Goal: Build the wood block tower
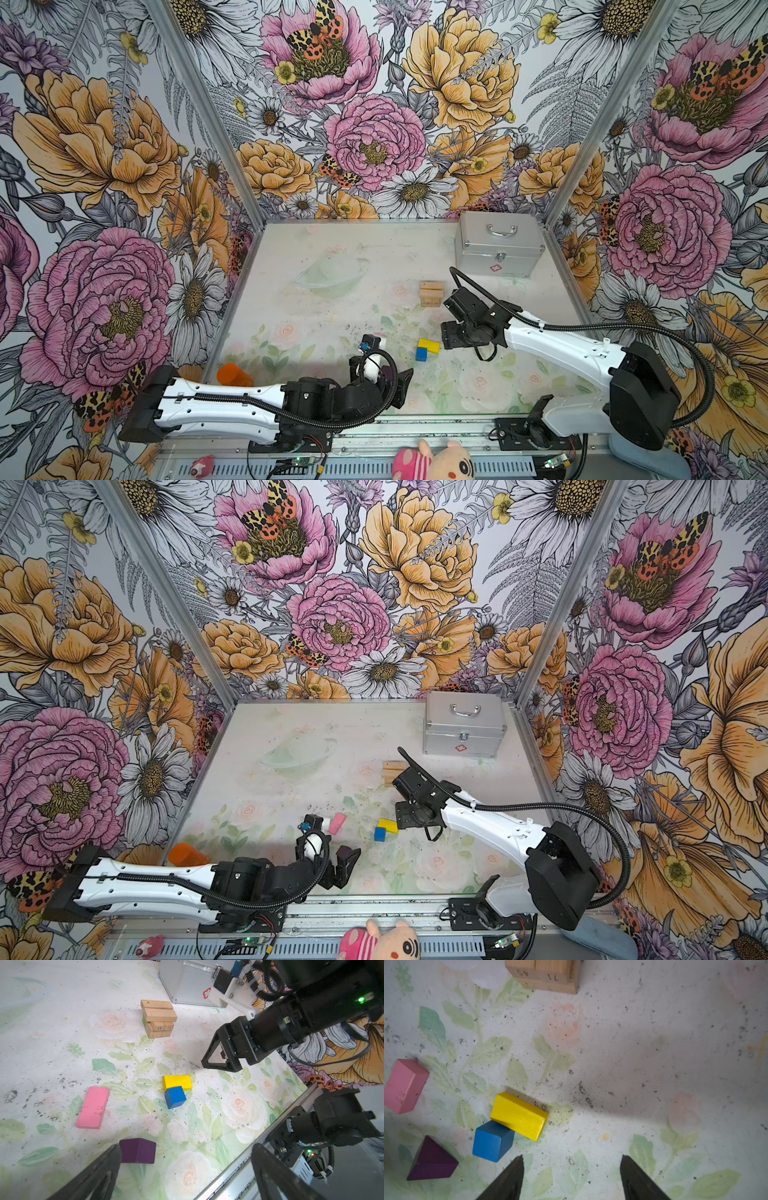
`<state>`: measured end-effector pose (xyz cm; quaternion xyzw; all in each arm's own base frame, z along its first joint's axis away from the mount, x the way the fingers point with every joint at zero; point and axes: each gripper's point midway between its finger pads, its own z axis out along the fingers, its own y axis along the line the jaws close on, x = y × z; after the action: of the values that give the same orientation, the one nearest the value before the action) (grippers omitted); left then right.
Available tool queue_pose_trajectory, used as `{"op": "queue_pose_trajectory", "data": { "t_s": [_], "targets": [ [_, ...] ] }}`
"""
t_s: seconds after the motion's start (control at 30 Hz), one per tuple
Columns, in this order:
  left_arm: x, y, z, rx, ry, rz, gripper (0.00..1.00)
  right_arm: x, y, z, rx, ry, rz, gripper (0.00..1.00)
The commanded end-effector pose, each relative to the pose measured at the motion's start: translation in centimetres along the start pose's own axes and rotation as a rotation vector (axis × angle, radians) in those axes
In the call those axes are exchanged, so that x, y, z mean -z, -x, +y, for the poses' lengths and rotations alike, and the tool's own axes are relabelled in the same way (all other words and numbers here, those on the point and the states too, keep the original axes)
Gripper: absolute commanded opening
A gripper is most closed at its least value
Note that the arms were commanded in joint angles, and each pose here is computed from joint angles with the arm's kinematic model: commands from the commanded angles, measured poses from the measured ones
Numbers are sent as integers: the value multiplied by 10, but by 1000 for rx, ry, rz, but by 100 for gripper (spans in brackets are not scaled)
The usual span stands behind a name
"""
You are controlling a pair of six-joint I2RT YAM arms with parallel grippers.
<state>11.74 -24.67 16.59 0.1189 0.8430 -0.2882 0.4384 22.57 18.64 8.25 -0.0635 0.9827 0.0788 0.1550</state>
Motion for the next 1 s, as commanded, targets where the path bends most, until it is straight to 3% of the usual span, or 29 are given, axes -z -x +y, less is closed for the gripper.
{"op": "queue_pose_trajectory", "data": {
  "t_s": [0.0, 0.33, 0.97],
  "targets": [
    [4, 0, 14, 40, 42, -18, 99, -6, 7, 11, 14, 34, -17, 75],
    [4, 2, 25, 59, 73, -19, 99, -33, 3, 18, 60, 23, 42, 72],
    [6, 10, 32, 74, 69, -35, 98, -44, -5, 47, 168, 43, 84, 71]
  ]
}}
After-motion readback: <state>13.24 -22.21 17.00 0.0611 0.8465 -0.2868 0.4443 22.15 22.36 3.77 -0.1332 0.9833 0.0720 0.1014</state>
